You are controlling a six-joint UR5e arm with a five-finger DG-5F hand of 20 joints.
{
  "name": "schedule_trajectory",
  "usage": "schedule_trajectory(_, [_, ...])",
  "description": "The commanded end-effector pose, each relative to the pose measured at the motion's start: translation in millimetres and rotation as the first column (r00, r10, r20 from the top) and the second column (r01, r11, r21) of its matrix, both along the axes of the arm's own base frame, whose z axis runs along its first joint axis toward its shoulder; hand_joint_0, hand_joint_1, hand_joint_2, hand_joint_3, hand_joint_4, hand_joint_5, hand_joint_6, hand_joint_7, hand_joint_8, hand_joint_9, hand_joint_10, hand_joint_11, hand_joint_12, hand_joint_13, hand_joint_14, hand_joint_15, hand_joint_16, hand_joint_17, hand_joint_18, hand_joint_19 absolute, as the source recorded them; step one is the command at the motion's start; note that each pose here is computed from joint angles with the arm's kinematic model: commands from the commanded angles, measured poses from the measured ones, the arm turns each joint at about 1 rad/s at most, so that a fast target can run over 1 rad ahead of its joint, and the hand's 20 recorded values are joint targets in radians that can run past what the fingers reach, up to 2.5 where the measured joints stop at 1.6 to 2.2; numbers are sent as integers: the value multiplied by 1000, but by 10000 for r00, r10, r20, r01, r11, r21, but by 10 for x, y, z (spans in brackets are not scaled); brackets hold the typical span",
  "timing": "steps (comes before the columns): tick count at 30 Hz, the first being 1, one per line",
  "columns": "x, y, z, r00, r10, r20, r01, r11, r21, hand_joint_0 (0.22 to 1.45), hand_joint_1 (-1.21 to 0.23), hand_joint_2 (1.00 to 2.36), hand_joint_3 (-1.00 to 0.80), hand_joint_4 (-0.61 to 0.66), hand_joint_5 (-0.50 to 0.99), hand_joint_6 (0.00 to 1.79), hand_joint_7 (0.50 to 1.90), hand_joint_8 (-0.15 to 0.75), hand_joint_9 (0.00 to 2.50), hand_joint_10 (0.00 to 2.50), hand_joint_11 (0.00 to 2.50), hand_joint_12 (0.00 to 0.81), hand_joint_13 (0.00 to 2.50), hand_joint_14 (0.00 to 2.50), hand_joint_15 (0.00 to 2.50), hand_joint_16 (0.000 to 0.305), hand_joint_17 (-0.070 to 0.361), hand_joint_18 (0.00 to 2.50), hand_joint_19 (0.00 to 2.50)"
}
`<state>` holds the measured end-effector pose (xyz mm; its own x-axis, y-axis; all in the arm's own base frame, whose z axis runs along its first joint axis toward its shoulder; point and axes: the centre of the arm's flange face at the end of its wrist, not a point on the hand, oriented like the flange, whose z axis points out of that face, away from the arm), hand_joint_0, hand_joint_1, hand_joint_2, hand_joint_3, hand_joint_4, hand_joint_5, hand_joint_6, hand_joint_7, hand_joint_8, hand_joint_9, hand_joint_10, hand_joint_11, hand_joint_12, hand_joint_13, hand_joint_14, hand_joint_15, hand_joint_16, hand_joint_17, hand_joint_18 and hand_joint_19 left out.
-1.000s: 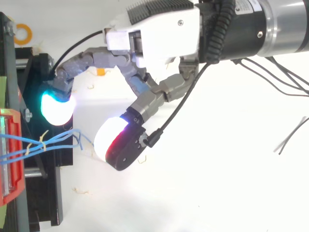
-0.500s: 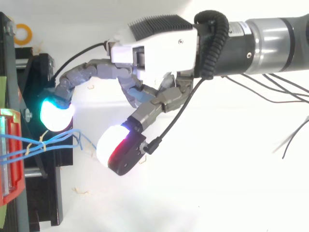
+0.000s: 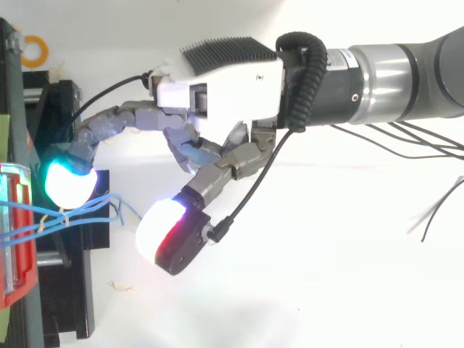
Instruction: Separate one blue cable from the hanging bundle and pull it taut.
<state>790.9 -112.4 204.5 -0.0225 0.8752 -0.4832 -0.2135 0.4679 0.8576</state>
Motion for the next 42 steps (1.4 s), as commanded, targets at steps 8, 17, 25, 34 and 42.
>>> schedule_trajectory(8, [17,32,-159,10000,82,6,-82,9995,296,350,-446,1000,-500,281,-172,502,721,306,2002,809,1669,442,1972,6,1566,88,199,1838,465])
schedule_trajectory(17, [27,110,-175,9997,226,-109,-215,9956,908,350,-449,1000,-500,314,-155,503,819,306,1977,808,1650,445,1954,6,1569,89,200,1783,474])
schedule_trajectory(25, [59,97,-100,9998,196,29,-198,9956,911,350,-450,1000,-500,359,-145,503,904,316,1935,756,1663,455,1923,5,1550,89,200,1730,478])
schedule_trajectory(34, [133,79,152,9968,308,-744,-201,9898,1410,354,-440,1000,-500,375,-104,503,993,320,1939,582,1750,458,1912,5,1538,88,198,1697,502])
schedule_trajectory(42, [140,68,195,9955,349,-886,-202,9866,1618,356,-427,1000,-500,343,-56,504,1067,329,1971,364,1823,452,1891,7,1498,87,197,1667,492])
